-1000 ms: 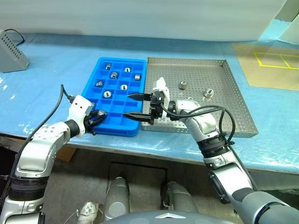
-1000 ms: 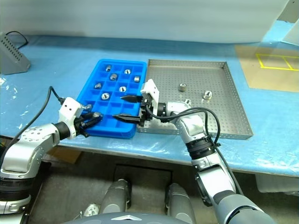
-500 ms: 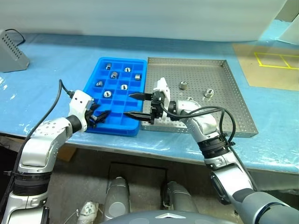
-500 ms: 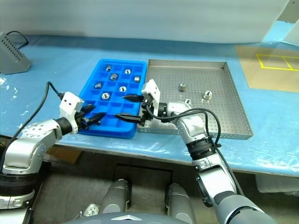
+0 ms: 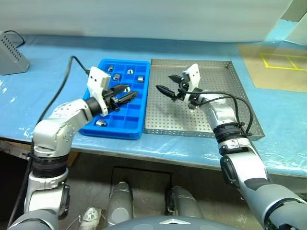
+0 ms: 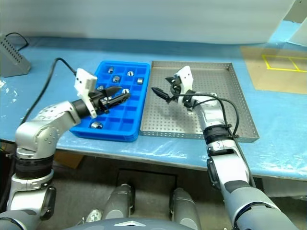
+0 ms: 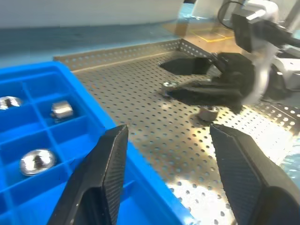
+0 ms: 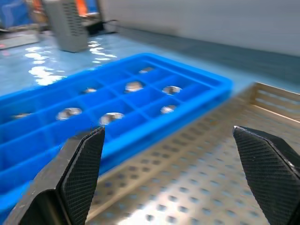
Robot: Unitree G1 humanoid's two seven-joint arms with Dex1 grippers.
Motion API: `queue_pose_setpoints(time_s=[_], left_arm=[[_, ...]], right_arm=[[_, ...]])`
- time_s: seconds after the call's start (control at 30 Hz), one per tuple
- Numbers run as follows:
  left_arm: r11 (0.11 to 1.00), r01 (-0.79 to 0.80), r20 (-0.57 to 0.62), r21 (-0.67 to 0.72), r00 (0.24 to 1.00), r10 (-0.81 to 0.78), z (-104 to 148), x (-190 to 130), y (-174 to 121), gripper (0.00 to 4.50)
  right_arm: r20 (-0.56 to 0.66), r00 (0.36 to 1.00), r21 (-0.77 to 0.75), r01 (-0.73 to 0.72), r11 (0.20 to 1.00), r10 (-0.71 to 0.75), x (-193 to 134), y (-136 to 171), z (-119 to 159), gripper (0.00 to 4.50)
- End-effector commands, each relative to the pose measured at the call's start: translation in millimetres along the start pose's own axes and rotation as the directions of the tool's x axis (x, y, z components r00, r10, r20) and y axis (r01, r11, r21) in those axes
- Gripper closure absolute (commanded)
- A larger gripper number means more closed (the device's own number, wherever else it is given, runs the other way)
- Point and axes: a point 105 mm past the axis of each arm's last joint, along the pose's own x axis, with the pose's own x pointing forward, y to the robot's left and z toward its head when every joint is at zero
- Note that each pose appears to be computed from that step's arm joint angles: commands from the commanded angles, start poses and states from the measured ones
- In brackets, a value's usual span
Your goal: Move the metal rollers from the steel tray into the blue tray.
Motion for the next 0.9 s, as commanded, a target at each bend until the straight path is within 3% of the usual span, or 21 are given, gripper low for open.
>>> queue_pose_setpoints(time_s=[0.03, 0.43, 0.9], left_arm=[[0.998, 0.057, 0.014, 0.029, 0.998, -0.058, 7.2, 11.9, -10.8, 1.56], [0.998, 0.064, -0.016, 0.012, 0.998, -0.064, -6.0, 12.1, -7.9, 1.56], [0.996, 0.093, -0.036, 0.012, 0.995, -0.093, -9.0, 12.8, -12.1, 1.56]], right_arm=[[0.031, 0.995, -0.056, 0.094, 0.994, -0.092, -7.7, -23.0, 9.4, 0.00], [-0.037, 0.989, -0.056, 0.144, 0.988, -0.146, -48.7, -46.5, -17.8, 0.00], [-0.161, 0.971, 0.005, 0.180, 0.984, -0.177, -65.8, -44.8, -65.5, 0.00]])
